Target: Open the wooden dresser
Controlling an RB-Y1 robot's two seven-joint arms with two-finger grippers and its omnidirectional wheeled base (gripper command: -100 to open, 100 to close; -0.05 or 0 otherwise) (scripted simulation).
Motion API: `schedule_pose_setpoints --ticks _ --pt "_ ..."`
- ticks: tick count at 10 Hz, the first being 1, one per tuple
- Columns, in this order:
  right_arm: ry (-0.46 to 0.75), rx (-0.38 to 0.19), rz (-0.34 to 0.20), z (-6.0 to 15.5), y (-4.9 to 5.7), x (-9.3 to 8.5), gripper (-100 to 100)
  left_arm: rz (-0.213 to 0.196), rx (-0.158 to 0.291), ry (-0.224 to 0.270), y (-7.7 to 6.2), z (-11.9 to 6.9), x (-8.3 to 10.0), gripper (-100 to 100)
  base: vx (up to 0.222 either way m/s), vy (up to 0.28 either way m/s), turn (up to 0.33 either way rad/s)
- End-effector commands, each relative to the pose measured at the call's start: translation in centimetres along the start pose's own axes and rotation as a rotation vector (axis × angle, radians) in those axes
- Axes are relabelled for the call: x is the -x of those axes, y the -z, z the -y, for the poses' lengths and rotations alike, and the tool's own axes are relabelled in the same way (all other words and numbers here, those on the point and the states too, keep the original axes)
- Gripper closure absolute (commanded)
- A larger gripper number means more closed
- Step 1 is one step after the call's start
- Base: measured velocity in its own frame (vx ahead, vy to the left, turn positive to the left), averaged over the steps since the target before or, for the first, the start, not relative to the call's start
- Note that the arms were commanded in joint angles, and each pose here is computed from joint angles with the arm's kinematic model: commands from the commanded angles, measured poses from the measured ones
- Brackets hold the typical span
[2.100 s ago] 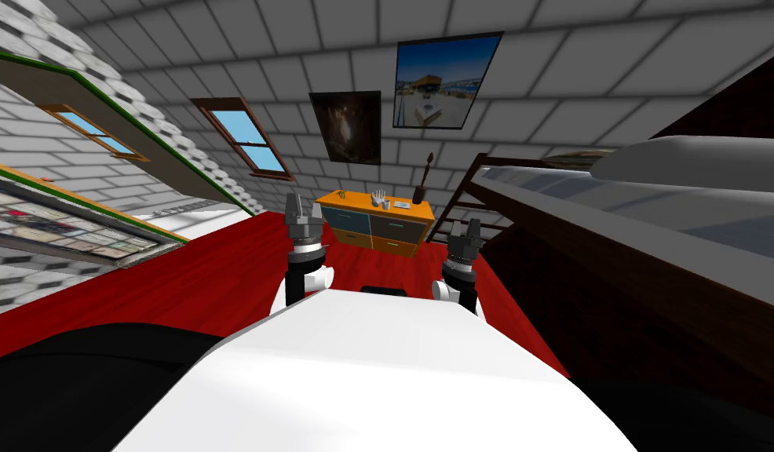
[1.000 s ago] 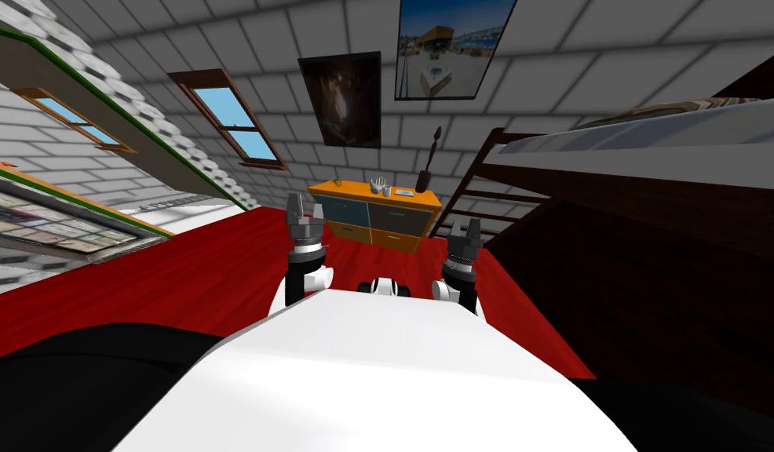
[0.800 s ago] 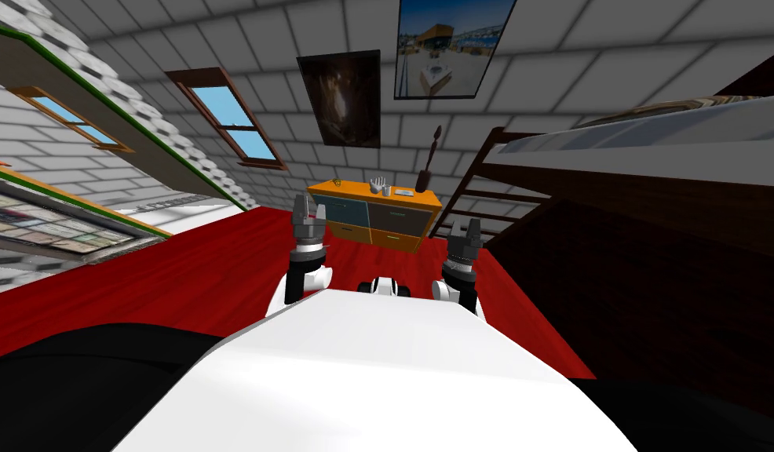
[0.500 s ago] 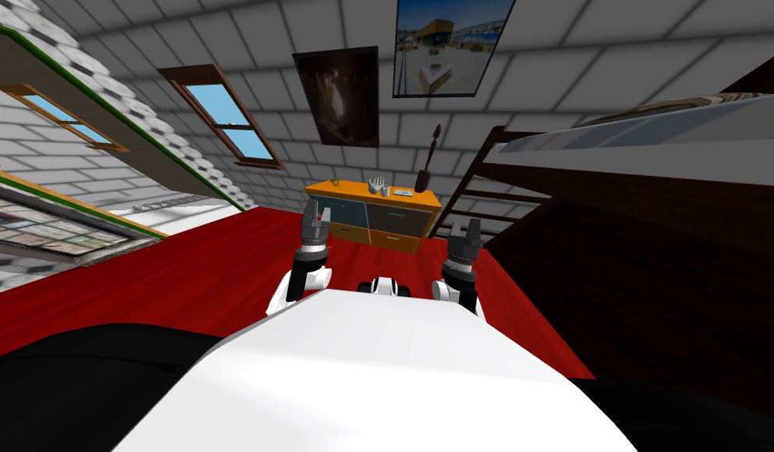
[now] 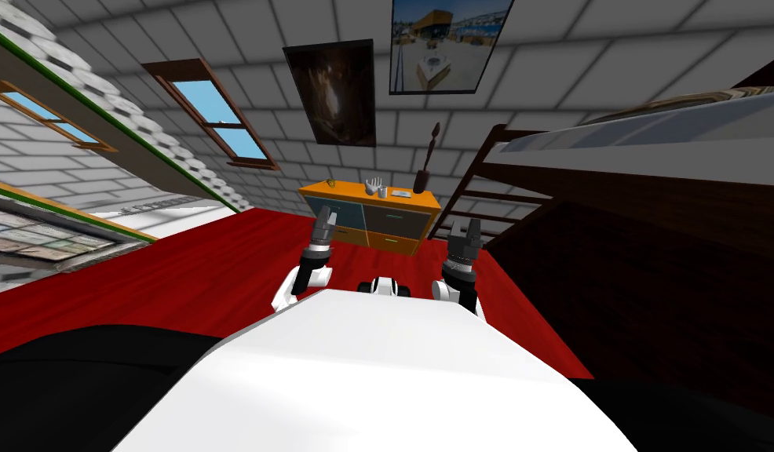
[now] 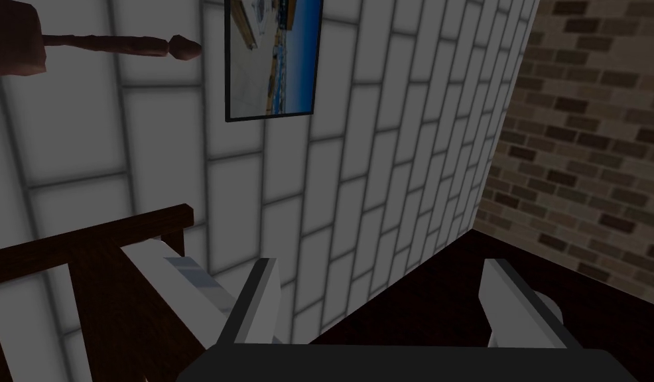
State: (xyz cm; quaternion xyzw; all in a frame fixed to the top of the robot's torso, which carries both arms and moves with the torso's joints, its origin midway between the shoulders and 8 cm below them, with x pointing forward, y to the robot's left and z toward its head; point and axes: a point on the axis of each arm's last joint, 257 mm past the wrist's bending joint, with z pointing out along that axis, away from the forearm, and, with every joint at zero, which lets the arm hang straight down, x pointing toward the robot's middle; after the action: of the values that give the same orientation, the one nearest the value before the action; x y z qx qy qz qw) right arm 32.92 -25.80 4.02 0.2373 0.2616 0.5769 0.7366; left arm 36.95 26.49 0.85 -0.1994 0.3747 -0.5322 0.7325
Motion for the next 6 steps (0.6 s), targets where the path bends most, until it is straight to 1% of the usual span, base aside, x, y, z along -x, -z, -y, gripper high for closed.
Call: schedule_pose_setpoints --ticks 1,3,5,6 --pt "0.000 0.000 0.000 0.0 0.0 0.0 0 -0.022 0.029 -0.013 0.5 -1.8 -0.9 -100 0.068 -0.036 -0.001" --pt "0.000 0.000 0.000 0.0 0.0 0.0 0 -0.045 0.068 -0.027 1.1 -4.2 -1.7 -100 0.064 -0.041 -0.016" --pt "0.000 0.000 0.000 0.0 0.0 0.0 0 -0.064 0.096 -0.041 1.5 -6.1 -2.4 -100 0.116 -0.043 -0.024" --pt "0.000 0.000 0.000 0.0 0.0 0.0 0 -0.066 0.109 -0.040 1.8 -6.7 -2.5 -100 0.083 -0.040 -0.005"
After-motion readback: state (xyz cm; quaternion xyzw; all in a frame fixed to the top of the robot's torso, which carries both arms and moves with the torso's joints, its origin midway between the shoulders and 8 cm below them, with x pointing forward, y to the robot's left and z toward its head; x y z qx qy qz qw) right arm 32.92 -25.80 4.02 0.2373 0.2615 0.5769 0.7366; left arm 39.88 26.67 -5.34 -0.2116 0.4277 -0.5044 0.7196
